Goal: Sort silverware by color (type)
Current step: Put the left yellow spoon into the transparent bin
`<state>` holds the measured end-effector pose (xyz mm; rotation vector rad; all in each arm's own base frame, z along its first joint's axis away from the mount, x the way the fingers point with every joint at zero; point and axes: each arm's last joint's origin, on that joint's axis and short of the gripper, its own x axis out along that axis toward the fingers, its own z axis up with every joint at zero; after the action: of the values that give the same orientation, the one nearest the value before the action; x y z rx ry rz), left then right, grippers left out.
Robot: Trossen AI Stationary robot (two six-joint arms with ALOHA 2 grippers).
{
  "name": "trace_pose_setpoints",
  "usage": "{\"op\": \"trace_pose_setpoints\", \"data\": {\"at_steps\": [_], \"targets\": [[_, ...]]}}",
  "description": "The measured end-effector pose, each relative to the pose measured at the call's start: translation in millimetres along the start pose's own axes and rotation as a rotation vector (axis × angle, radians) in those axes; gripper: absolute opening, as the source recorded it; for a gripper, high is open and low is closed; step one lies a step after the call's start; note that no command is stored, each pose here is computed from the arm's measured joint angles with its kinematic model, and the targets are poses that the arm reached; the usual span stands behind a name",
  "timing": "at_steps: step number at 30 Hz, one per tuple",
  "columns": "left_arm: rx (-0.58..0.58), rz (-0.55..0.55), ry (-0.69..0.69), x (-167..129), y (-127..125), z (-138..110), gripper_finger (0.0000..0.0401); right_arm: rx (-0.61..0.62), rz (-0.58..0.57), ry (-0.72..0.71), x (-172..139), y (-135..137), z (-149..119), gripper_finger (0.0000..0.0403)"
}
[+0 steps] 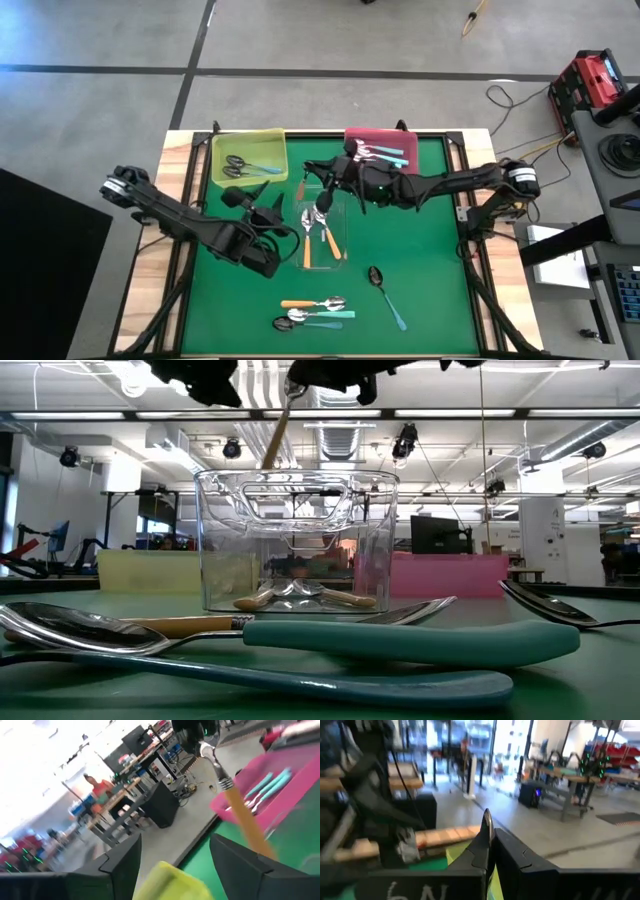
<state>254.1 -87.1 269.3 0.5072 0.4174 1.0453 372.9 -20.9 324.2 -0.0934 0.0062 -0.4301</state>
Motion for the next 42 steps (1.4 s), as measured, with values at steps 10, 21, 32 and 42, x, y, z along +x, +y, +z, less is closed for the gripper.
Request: {"op": "trace_pose_setpoints", "data": {"at_steps": [10,21,32,42], "targets": [[0.180,-0.123,0.035,-5.5,52.5,11.9,0.0164,-0.083,0.016,0.162,6.3,-5.9,37.6,0.0009],[0.101,-0.762,-0.127,-16.8,76.3,21.0,0.0108,-0.098,0.112,0.200,1.8,-13.3,63.5,0.0009],[-0.138,-0.868,-0.617,-17.3,89.4,-23.2,0.0079,0.124,0.260,0.338,12.3,-8.8,39.9,0.0009],[-0.256,-0.658,-0.658,-12.5,110.2,-54.2,0.0078,0.258,0.218,0.472,35.1,3.8,-0.4,0.0009]]}}
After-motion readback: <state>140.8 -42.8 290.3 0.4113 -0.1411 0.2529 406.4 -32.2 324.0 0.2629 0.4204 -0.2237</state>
